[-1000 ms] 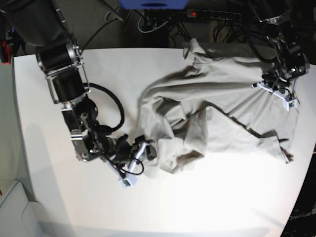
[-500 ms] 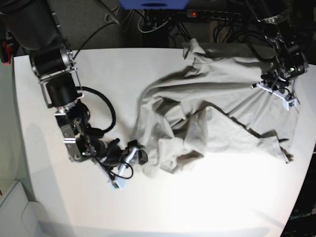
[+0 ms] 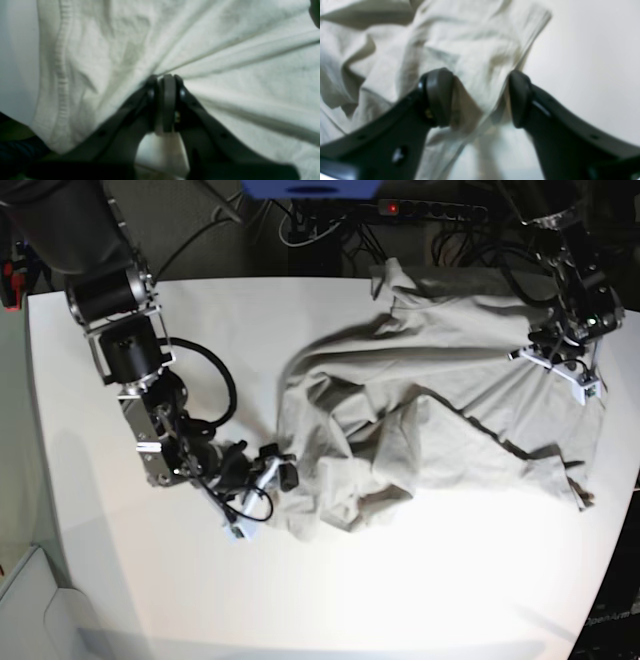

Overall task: Layout the t-shirt on the table in an organized manner, then fold the t-shirt properly
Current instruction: 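Grasp the t-shirt hem with the right gripper, left gripper holding fabric, then pull the right gripper away from the left gripper to stretch the shirt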

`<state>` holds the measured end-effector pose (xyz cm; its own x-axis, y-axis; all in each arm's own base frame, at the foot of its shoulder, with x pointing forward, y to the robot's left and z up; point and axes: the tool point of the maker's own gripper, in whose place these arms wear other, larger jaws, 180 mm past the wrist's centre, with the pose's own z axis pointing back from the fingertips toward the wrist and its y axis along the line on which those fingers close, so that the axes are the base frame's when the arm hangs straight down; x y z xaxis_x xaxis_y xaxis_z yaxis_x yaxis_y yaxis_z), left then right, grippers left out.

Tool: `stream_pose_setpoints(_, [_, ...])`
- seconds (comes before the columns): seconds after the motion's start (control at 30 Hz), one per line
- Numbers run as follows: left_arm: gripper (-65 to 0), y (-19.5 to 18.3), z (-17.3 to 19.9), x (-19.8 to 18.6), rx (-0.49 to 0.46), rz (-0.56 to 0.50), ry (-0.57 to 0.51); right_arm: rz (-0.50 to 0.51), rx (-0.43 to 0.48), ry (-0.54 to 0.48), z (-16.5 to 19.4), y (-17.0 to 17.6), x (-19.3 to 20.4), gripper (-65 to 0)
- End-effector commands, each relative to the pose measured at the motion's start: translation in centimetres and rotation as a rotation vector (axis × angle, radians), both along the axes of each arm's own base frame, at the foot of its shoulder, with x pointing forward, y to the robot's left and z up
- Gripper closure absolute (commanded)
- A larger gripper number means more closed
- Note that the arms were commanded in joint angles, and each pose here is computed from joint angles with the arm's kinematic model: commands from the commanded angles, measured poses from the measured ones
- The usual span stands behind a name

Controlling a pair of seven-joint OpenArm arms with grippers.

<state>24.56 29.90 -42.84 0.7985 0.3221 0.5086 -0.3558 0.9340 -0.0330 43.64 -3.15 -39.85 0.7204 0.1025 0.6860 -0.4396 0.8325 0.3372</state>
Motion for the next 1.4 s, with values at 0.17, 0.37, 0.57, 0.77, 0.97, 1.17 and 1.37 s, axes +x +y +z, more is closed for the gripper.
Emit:
stream_pose_setpoints(0.17, [-4.2, -1.0, -0.4, -0.1, -0.029, -0.002, 0.017, 0.002, 0.043, -0.062, 2.1, 0.8, 1.3, -6.9])
stream_pose_setpoints(0.37, [-4.2, -1.4, -0.3, 0.4, -0.042, 0.000, 0.005, -0.009, 0.011, -0.102, 3.3, -1.5, 1.8, 0.0])
stream_pose_setpoints(0.57, [-4.2, -1.6, -0.1, 0.9, -0.046, 0.000, -0.004, -0.029, -0.018, -0.166, 5.3, -5.0, -0.2, 0.0])
stream_pose_setpoints(0.77, [-4.2, -1.7, 0.1, 1.4, -0.051, -0.001, -0.012, -0.183, -0.010, -0.140, 6.0, -10.9, -3.3, 0.0])
stream_pose_setpoints(0.97, [-4.2, -2.4, 0.3, 2.1, -0.066, -0.001, -0.032, -0.269, -0.056, -0.109, 6.8, -15.1, -6.5, 0.0])
stream_pose_setpoints(1.17, [-4.2, -2.5, 0.3, 2.2, -0.067, -0.001, -0.033, -0.317, -0.118, -0.037, 6.6, -18.0, -9.7, 0.0])
stream_pose_setpoints(1.37, [-4.2, -2.5, 0.7, 2.9, -0.070, -0.002, -0.045, -0.363, -0.152, 0.059, 4.4, -20.2, -13.2, 0.0])
